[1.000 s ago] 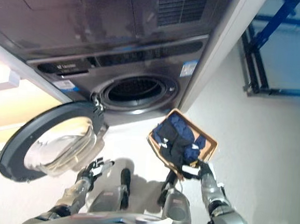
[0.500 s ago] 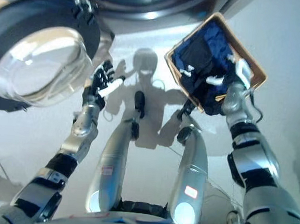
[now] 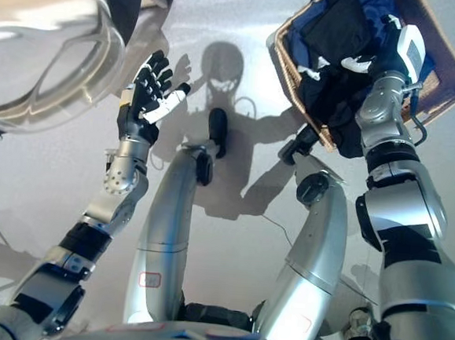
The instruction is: Put the clothes in the basket into the washing machine.
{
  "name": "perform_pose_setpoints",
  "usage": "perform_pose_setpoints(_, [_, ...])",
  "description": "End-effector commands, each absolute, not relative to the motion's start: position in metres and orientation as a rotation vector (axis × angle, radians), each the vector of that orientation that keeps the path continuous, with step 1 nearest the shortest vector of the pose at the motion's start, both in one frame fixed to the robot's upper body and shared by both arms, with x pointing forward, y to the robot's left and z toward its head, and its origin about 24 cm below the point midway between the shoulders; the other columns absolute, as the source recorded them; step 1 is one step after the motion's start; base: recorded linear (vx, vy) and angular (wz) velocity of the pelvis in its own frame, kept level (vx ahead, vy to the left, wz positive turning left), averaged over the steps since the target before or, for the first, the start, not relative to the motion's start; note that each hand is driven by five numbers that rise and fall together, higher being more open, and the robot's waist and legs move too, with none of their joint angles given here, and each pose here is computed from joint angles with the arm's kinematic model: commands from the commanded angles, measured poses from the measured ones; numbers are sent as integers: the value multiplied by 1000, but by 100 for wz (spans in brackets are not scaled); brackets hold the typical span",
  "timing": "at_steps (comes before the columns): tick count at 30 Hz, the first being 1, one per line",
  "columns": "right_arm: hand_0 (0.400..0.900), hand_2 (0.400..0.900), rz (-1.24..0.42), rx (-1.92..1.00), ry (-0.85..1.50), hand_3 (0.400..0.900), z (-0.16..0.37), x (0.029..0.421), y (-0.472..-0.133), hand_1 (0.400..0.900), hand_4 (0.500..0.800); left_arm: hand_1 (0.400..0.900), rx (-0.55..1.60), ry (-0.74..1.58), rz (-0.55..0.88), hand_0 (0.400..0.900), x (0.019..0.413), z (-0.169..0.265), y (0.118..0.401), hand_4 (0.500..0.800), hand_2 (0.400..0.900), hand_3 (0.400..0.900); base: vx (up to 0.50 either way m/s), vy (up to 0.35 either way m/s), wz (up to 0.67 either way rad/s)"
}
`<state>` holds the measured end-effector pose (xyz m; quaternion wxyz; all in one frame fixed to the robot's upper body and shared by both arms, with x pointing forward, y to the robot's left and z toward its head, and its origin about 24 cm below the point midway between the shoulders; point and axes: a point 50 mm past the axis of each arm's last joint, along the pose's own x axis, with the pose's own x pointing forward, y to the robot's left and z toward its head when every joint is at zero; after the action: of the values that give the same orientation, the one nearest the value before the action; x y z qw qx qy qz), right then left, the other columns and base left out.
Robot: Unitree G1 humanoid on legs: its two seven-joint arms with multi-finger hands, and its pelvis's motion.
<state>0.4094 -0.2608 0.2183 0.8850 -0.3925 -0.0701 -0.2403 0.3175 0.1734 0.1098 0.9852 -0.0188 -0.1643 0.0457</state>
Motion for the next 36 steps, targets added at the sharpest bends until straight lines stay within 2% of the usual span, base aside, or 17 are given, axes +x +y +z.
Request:
perform_pose_setpoints(1, [900,900,-437,-832,-109,900,193,407,-260,900,800,900,-154,-428,96,900,295,115,172,800,900,900,4,6,6])
perform_pose_setpoints(8, [900,900,-460,-865,-56,900,190,408,-262,900,800,900,-158,-424,92,900,293,114,174,800,900,900,-10,14,6])
perform_pose_setpoints(14, [900,900,-558,-1005,28,900,196,401,-286,900,800,900,-139,-451,47,900,290,120,168,800,900,900,-21,13,8])
perform_pose_setpoints(15, [647,647,-559,-1026,44,647,195,400,-288,647,648,900,-138,-451,46,900,290,120,168,800,900,900,-20,-4,8])
perform_pose_setpoints(16, [647,647,-553,-1035,61,647,191,400,-289,647,648,900,-138,-450,44,900,290,120,167,800,900,900,-5,-9,7])
perform_pose_setpoints(17, [400,400,-550,-1029,75,400,187,399,-289,400,500,900,-139,-447,42,900,290,120,166,800,900,900,0,-4,7])
perform_pose_setpoints(22, [400,400,-558,-985,75,400,178,397,-289,400,500,900,-135,-427,82,900,287,114,174,800,900,900,4,3,2])
perform_pose_setpoints(27, [400,400,-591,-800,-47,400,181,397,-283,400,500,900,-121,-410,166,900,282,109,190,800,900,900,13,21,-9])
perform_pose_setpoints(32, [400,400,-526,-641,-350,400,213,391,-257,400,500,900,-110,-381,259,900,275,102,206,800,900,900,16,36,-23])
perform_pose_setpoints(36, [400,400,-456,-554,-613,400,233,355,-245,400,500,900,-93,-351,325,900,268,95,220,800,900,900,19,-1,-15])
